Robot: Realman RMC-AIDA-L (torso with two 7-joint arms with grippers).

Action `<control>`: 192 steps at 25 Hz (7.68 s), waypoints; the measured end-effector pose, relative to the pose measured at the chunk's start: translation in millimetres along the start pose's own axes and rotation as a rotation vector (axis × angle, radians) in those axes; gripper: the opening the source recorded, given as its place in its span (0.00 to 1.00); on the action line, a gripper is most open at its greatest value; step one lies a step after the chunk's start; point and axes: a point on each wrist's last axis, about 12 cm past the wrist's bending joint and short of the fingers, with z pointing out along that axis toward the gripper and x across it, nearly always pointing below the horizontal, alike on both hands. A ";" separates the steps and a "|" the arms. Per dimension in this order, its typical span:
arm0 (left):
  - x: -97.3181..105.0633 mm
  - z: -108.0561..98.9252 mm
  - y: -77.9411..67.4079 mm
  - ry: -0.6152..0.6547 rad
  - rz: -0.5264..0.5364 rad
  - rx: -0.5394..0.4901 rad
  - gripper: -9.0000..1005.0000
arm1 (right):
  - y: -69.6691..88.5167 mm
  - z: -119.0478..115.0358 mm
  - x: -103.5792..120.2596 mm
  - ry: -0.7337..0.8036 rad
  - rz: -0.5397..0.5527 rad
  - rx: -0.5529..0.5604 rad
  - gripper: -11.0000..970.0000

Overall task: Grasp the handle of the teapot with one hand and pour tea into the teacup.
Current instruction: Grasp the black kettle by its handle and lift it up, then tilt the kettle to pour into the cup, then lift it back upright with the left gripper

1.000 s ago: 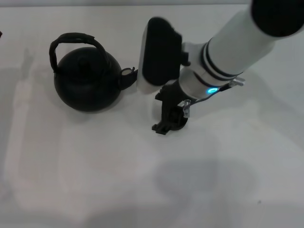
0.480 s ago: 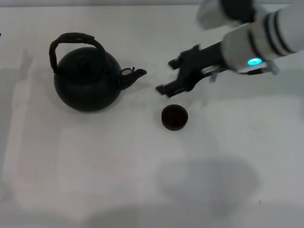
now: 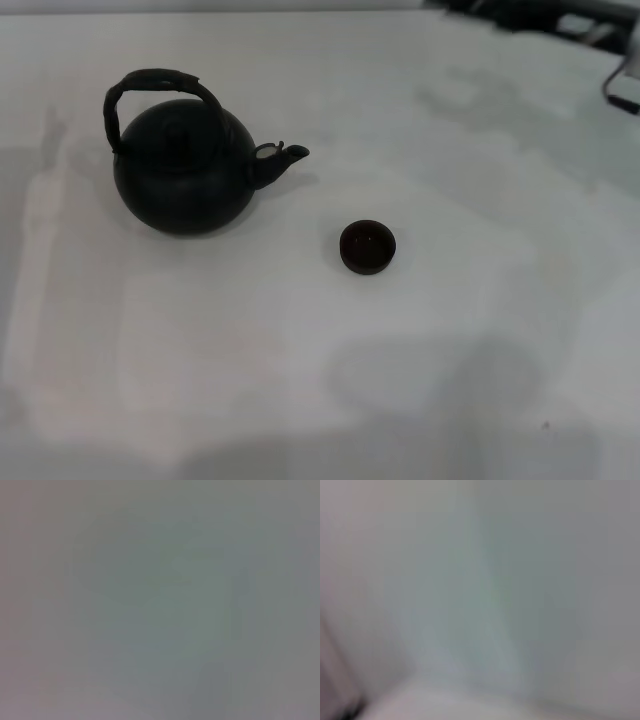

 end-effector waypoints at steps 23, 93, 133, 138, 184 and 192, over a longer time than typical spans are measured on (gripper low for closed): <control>9.0 -77.2 0.6 0.002 0.117 0.297 0.87 | -69.2 -43.9 18.9 -0.393 -0.293 0.679 0.87; 23.2 -12.8 -46.3 0.157 0.255 0.459 0.26 | -67.8 -37.1 25.2 -0.385 -0.229 0.677 0.87; 7.8 19.6 -109.9 -0.073 0.599 0.706 0.12 | -69.3 -39.9 31.0 -0.379 -0.204 0.693 0.87; 7.1 21.3 -114.7 -0.091 0.634 0.728 0.12 | -69.2 -39.8 31.2 -0.379 -0.203 0.692 0.87; 10.0 20.5 -130.0 -0.181 0.856 0.801 0.11 | -66.3 -38.4 34.5 -0.391 -0.175 0.671 0.87; 10.4 21.3 -131.1 -0.187 0.883 0.801 0.11 | -66.4 -38.6 34.4 -0.392 -0.174 0.673 0.87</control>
